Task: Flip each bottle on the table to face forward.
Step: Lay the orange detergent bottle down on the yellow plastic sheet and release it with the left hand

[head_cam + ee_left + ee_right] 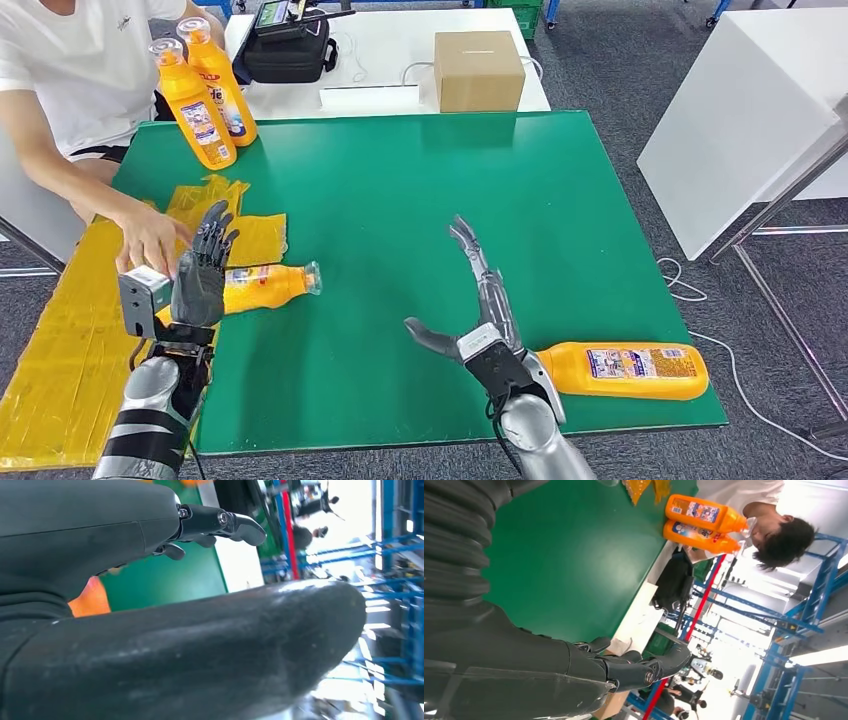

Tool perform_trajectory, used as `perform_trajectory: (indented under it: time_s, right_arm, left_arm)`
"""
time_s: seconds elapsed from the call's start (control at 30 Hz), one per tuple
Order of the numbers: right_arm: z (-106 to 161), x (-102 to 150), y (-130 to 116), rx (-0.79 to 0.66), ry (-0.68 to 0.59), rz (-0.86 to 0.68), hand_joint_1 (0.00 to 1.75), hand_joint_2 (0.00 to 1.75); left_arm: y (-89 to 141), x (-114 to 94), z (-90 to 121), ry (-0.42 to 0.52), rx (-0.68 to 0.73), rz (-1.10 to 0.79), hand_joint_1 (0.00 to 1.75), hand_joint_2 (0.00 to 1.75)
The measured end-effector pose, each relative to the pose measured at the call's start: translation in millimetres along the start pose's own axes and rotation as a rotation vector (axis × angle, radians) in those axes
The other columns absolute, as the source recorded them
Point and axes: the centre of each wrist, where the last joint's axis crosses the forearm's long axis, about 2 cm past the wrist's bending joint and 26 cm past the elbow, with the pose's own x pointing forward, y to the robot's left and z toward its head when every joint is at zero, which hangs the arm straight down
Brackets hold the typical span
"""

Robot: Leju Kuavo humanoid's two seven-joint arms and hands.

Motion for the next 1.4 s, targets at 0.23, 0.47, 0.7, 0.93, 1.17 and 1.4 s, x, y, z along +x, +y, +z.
perform_trajectory:
  time_s: [0.23, 0.47, 0.7, 0.93, 1.17, 1.4]
  right_arm:
    - [9, -1, -6, -0.026, 0.021, 0.005, 0.0, 1.75]
    - [16, -2, -9, -0.018, 0.045, 0.038, 0.0, 1.75]
    - [33, -5, -20, 0.051, 0.103, 0.178, 0.0, 1.75]
    - [44, -7, -30, 0.094, 0.132, 0.256, 0.0, 1.75]
    - [82, -20, -70, 0.317, 0.282, 0.61, 0.0, 1.75]
    - [117, -21, -158, 0.484, 0.393, 0.831, 0.0, 1.75]
  left_arm:
    - [-19, 14, 8, -0.026, -0.058, 0.074, 0.0, 1.75]
    - [-28, 22, 10, -0.052, -0.083, 0.082, 0.0, 1.75]
    - [-31, 24, 22, -0.051, -0.076, 0.106, 0.0, 1.75]
    - [-31, 25, 28, -0.05, -0.077, 0.112, 0.0, 1.75]
    - [-31, 23, 34, -0.041, -0.082, 0.131, 0.0, 1.75]
    - [-28, 21, 38, -0.036, -0.068, 0.128, 0.0, 1.75]
